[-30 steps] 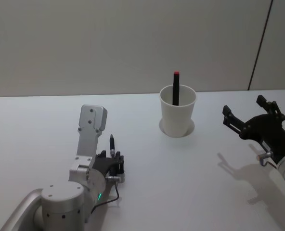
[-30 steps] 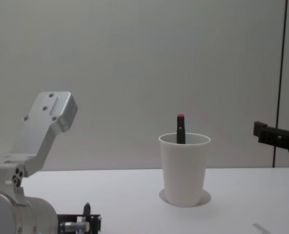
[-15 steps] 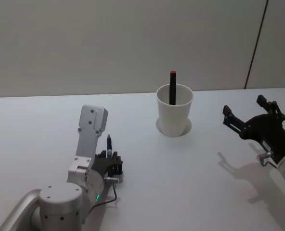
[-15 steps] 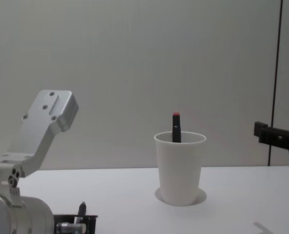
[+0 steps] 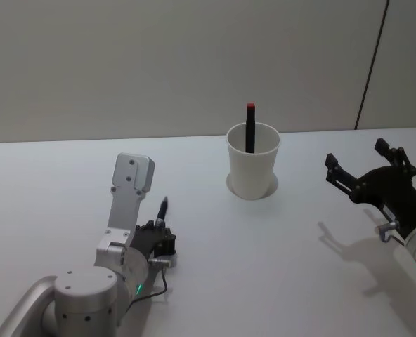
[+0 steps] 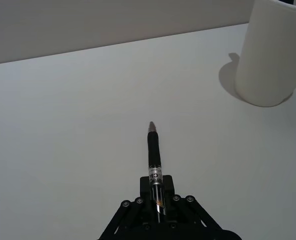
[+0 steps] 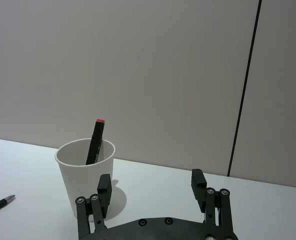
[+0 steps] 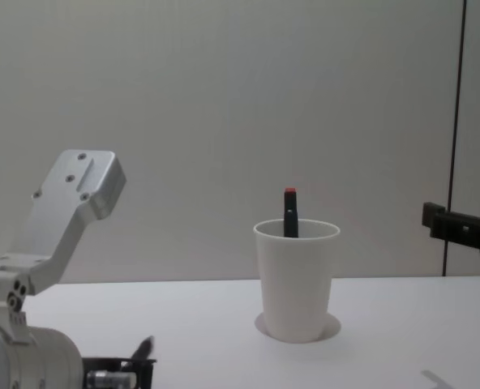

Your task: Place the pen into the pen holder.

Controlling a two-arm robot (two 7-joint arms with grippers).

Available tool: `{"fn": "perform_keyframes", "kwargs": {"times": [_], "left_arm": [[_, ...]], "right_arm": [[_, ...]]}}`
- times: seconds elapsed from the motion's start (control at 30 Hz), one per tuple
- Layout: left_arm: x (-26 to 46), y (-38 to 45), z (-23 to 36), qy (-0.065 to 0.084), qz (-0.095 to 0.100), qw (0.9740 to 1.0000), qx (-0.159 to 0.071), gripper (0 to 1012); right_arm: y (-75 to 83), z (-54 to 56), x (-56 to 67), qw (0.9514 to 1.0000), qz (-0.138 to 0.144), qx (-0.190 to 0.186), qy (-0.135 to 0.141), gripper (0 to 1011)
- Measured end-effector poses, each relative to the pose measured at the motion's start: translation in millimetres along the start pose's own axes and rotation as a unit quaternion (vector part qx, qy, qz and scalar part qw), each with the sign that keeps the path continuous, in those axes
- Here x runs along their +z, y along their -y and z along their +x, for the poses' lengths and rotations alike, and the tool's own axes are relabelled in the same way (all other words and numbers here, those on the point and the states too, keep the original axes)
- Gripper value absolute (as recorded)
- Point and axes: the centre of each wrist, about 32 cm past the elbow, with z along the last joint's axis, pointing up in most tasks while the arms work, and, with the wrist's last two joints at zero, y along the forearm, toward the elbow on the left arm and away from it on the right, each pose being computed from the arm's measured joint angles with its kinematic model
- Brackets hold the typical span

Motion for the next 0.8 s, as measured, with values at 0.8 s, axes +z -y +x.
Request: {"fn": "perform_keyframes", "kwargs": {"times": [0.8], "left_arm": [[3.4, -0.9, 8.7, 0.001, -0.03, 0.9995, 0.012, 130]], "right_arm": [[0.0, 0.0, 0.0, 1.0, 0.0, 0.0, 0.0, 1001]]}}
